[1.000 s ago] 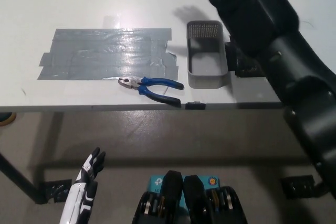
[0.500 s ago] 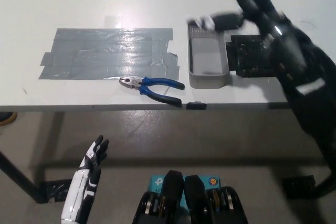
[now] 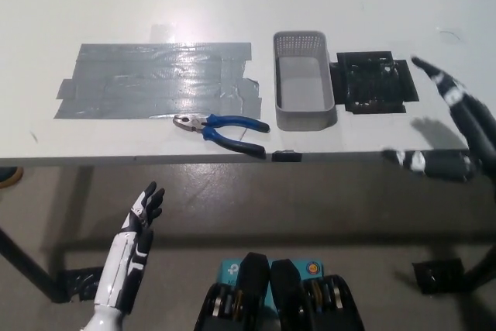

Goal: The robot picks the blue plier placed on top of the container and places it on the grey area of the table

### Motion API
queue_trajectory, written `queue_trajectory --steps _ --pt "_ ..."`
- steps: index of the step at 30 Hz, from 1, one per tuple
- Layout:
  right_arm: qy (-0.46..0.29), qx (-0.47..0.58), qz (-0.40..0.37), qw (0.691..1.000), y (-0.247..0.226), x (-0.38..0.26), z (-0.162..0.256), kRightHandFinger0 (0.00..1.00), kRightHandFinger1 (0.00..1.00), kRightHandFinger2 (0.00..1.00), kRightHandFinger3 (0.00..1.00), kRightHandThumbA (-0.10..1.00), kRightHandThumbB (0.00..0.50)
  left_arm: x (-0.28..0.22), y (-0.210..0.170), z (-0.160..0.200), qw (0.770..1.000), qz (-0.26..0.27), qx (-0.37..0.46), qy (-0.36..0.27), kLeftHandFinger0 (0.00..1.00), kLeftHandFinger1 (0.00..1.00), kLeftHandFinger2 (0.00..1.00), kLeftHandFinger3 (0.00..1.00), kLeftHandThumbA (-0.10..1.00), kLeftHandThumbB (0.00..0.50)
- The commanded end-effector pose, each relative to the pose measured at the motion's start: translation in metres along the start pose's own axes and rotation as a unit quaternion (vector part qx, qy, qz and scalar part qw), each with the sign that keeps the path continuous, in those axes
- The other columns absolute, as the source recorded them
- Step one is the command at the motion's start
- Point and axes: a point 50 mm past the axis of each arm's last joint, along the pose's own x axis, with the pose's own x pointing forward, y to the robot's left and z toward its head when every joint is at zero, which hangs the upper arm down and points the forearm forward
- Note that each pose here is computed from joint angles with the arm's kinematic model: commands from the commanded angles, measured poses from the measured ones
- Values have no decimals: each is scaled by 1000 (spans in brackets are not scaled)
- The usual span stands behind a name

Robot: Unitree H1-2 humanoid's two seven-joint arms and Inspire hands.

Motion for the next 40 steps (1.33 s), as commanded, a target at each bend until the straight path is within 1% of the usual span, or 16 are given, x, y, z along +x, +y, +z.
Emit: queue_trajectory --steps 1,5,6,7,8,9,12,13,16,18,22,24,26,28,35,40 --pt "-172 136 -47 974 -15 -63 97 1000 1000 1000 1000 1000 388 21 16 9 999 29 -2 -28 1000 1000 1000 1000 1000 139" --pt "-115 168 -91 975 41 -65 66 1000 1000 1000 1000 919 325 19 18 10 999 29 1 -23 1000 1000 1000 1000 1000 147" --pt "-102 160 -83 978 62 -67 60 1000 1000 1000 1000 930 314 18 19 10 999 29 1 -23 1000 1000 1000 1000 1000 168" --pt "-95 153 -66 982 77 -70 57 1000 1000 1000 1000 948 324 17 21 10 999 32 1 -20 1000 1000 1000 1000 1000 184" --pt "-83 147 -42 985 94 -77 56 1000 1000 1000 1000 938 342 15 23 10 999 33 -1 -17 1000 1000 1000 1000 1000 177" --pt "-80 171 -31 982 108 -83 53 1000 1000 1000 1000 917 329 12 24 9 999 33 0 -15 1000 1000 1000 1000 1000 169" --pt "-27 265 -55 962 135 -100 41 1000 1000 1000 1000 1000 322 2 25 6 999 30 -2 -11 1000 1000 1000 1000 1000 148" --pt "-10 286 -70 956 138 -104 37 1000 1000 1000 1000 1000 323 -1 23 5 1000 29 -6 -10 1000 1000 1000 1000 1000 149" --pt "26 337 -95 936 150 -104 19 1000 1000 1000 1000 1000 284 -1 20 3 1000 28 -8 -7 1000 1000 1000 1000 1000 177" --pt "42 371 -103 922 159 -103 16 1000 1000 1000 1000 1000 232 -5 22 2 1000 28 -3 -6 1000 1000 1000 1000 1000 181" --pt "48 373 -100 921 163 -105 18 1000 1000 1000 1000 1000 279 -11 23 2 1000 25 3 5 1000 1000 1000 1000 1000 179" --pt "49 369 -101 923 165 -107 18 1000 1000 1000 1000 1000 278 -14 22 2 1000 23 5 6 1000 1000 1000 1000 1000 171" --pt "52 370 -97 923 167 -108 16 1000 1000 1000 1000 1000 256 -14 21 3 1000 20 2 6 1000 1000 1000 1000 1000 155" --pt "60 371 -92 922 169 -112 15 1000 1000 1000 1000 1000 267 -16 20 3 1000 17 5 7 1000 1000 1000 1000 1000 145" --pt "62 364 -94 925 164 -115 12 1000 1000 1000 1000 1000 247 -15 15 0 1000 0 12 17 1000 1000 1000 1000 1000 158" --pt "61 365 -85 925 162 -114 13 1000 1000 1000 1000 1000 267 -18 13 -2 1000 -2 9 17 1000 1000 1000 1000 1000 159"
